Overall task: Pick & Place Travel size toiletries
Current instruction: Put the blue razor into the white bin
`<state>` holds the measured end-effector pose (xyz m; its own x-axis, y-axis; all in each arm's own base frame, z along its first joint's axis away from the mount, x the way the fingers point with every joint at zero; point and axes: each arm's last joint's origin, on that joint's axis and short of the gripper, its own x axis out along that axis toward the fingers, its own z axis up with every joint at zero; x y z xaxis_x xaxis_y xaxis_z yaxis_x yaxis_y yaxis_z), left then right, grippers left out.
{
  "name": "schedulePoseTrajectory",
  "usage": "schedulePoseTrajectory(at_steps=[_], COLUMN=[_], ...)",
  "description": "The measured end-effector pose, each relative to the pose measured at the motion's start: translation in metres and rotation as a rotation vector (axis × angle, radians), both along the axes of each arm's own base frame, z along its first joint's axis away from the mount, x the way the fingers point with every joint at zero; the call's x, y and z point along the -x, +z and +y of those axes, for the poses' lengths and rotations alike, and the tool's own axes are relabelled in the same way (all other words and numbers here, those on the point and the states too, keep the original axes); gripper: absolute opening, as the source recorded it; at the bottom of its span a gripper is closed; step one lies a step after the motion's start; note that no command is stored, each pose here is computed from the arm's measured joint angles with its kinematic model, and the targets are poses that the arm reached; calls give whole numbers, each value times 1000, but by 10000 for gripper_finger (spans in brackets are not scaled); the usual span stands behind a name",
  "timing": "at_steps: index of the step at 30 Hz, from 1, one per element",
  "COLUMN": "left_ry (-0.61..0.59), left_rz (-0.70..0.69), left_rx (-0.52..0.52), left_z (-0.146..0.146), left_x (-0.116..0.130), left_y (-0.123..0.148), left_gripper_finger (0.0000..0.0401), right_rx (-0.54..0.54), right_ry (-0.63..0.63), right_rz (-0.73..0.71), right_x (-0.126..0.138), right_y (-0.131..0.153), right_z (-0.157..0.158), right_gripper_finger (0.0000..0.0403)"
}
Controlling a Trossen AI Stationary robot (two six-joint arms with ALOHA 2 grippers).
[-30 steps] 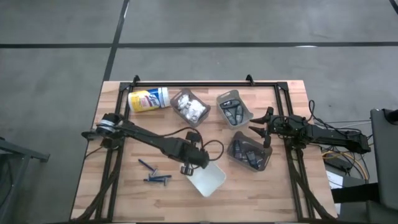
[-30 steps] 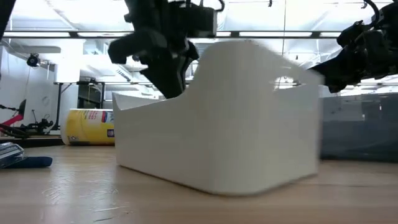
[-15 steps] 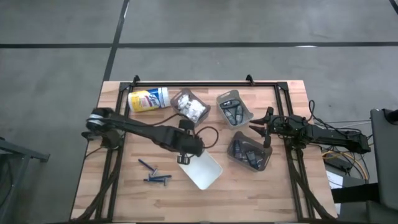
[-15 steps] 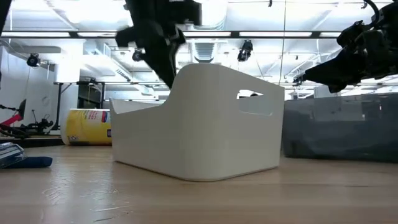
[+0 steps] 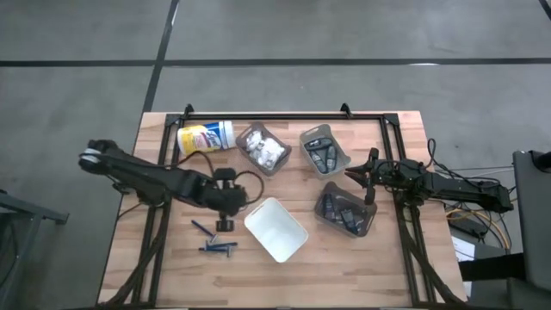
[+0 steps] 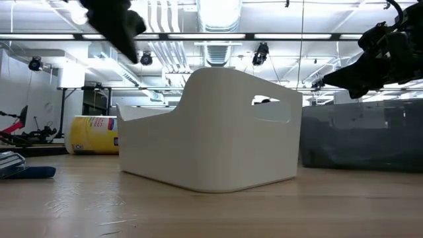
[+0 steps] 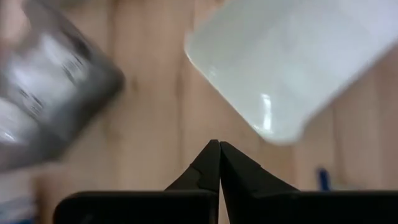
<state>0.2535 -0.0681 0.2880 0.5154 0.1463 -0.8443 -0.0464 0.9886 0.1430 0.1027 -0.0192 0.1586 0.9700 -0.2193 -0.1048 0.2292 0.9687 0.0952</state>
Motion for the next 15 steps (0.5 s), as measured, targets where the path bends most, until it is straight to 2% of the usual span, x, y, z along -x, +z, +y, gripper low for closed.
schedulePoseTrajectory(at_steps=[5, 9, 15], left_ry=[42, 15, -41], left_rz=[53, 126, 226], left_rx=[150, 250, 280], left_z=[2, 3, 1], left_x=[31, 50, 69], left_y=[-19, -36, -61], left_gripper_finger=[12, 13, 24], right_rx=[1, 4, 1], right_ry=[0, 0, 0], right_rz=[0, 1, 0], right_x=[0, 0, 0], right_y=[0, 0, 0], right_z=[0, 0, 0], right_gripper_finger=[44, 45, 62])
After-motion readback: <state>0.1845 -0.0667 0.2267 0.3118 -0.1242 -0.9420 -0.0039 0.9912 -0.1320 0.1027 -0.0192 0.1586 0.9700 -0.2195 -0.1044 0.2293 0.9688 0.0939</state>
